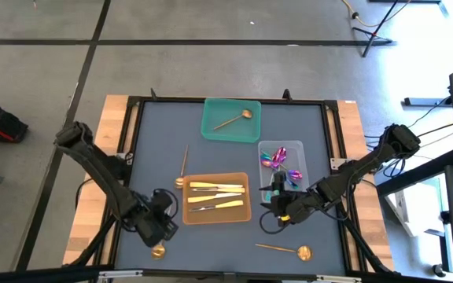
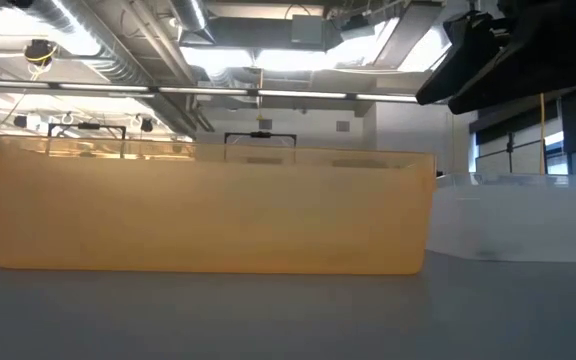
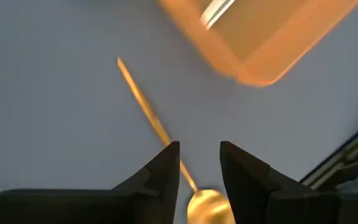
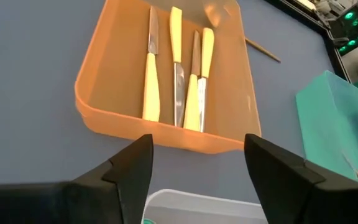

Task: Sort silverware by color (type)
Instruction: Put the gold spoon into the green bin

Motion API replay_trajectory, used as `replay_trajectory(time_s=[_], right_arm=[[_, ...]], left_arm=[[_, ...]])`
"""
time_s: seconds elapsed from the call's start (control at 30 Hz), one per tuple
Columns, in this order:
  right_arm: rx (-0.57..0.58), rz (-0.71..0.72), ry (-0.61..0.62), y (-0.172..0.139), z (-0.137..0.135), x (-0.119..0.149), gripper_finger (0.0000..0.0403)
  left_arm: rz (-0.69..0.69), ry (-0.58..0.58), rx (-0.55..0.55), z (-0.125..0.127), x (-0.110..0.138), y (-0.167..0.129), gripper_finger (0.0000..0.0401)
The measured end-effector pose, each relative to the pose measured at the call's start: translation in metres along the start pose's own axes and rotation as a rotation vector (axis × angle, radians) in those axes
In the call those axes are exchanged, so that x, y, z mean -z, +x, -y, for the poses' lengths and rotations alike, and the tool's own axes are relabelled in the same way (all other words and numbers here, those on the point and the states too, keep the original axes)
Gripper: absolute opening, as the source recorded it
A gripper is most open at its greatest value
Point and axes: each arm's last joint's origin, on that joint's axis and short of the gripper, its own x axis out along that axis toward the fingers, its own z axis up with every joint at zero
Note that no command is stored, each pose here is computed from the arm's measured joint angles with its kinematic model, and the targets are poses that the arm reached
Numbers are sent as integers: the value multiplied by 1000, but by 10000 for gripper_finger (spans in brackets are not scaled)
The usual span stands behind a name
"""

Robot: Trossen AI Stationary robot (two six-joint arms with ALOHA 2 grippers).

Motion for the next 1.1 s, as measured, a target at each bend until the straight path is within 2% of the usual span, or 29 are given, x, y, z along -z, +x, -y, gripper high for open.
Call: replay_trajectory(time_s=[0.1,0.2,0.47,0.57,0.8,1.1], right_arm=[[13,-1,-40,0,0,0,239],[19,0,-79,0,1,0,239],[6,0,-64,0,0,0,239],[-7,1,-43,0,0,0,239],[-120,30,-31,0,-4,-3,239],[-122,106,-16,0,-4,-11,239]], left_arm=[[-50,-27,-35,4,8,13,109],[-78,-40,-17,11,18,23,109],[-67,-92,-25,18,39,47,109],[-75,-148,-35,19,44,54,109],[-46,-146,-140,14,50,75,109],[-53,-134,-256,10,55,99,109]])
